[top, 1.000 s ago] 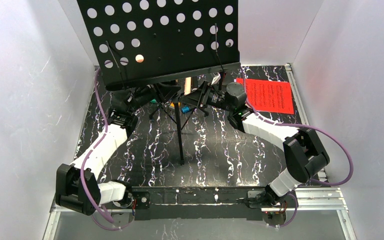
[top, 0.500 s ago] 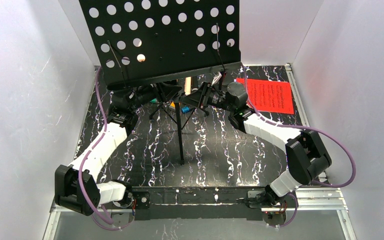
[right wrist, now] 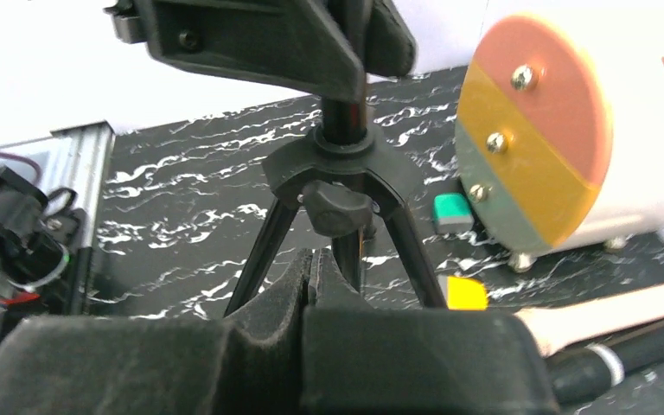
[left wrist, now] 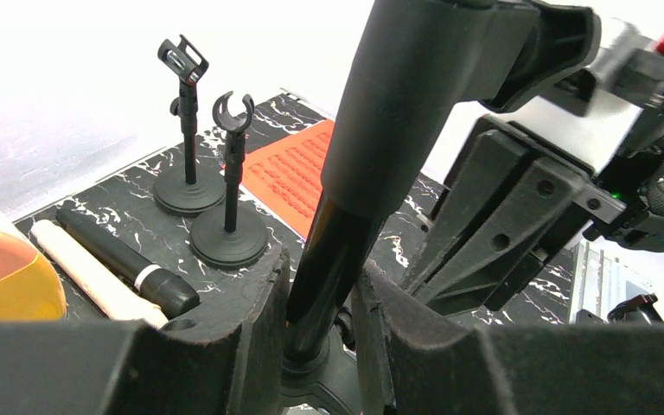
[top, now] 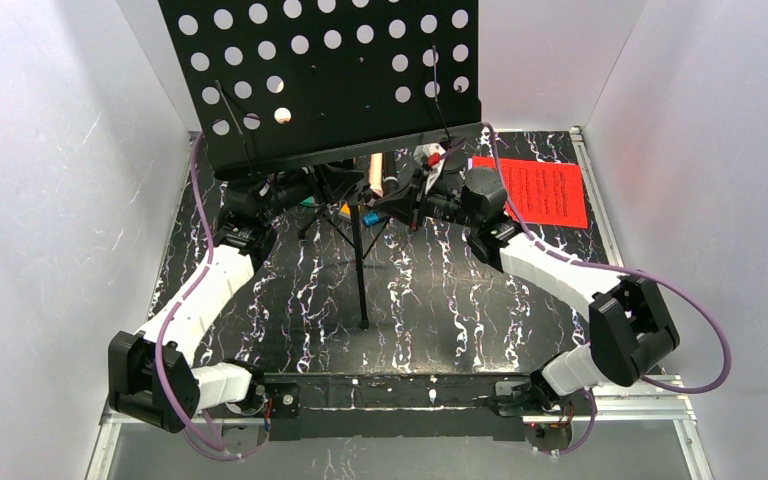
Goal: Pack up the instrument practice props
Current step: Unscrew the knob on the music stand.
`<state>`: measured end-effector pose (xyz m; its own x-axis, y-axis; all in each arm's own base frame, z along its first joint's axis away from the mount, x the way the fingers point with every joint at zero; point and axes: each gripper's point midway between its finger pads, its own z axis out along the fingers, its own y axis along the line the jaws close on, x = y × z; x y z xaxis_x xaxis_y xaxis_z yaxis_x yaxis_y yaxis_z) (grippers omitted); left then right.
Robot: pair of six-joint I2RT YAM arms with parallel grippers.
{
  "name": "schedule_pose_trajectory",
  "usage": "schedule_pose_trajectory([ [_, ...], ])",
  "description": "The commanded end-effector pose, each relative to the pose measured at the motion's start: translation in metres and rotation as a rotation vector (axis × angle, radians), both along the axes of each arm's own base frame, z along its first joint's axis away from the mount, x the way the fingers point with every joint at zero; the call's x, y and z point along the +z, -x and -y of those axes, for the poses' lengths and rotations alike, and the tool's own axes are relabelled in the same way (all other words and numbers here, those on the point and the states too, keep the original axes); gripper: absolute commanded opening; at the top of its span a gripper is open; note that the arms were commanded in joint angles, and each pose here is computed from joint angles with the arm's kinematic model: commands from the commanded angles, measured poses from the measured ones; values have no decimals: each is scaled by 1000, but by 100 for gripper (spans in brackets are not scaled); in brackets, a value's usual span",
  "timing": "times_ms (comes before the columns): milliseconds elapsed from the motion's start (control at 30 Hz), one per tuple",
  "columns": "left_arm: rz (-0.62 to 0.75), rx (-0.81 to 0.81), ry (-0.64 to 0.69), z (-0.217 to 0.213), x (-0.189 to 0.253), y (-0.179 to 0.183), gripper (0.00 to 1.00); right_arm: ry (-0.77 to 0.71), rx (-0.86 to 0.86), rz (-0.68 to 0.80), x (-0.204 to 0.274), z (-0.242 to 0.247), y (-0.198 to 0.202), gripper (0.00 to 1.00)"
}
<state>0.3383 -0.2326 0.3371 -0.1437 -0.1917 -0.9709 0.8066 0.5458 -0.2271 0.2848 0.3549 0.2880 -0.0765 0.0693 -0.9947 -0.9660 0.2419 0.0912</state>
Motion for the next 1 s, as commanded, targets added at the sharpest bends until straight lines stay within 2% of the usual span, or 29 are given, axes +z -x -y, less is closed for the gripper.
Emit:
schedule_pose_trajectory([
  [0,-153,39,-37,-6,-31,-3,0,19,18,317,34,4,4,1],
  [100,-156,42,-37,-6,-31,-3,0,15,2,368,35,10,8,21],
  [200,-165,35,-33,-4,-31,-3,0,35,-30,461,35,15,4,33],
  [267,-172,32,-31,-4,-32,-4,0,61,-48,545,35,17,-1,38],
  [400,-173,32,-31,-4,-33,-4,0,92,-24,705,38,13,2,43],
  [567,-182,28,-27,-3,-34,-4,0,154,-33,822,36,1,1,45],
  [967,-190,22,-23,-2,-35,-5,0,226,-112,935,38,-13,-10,45],
])
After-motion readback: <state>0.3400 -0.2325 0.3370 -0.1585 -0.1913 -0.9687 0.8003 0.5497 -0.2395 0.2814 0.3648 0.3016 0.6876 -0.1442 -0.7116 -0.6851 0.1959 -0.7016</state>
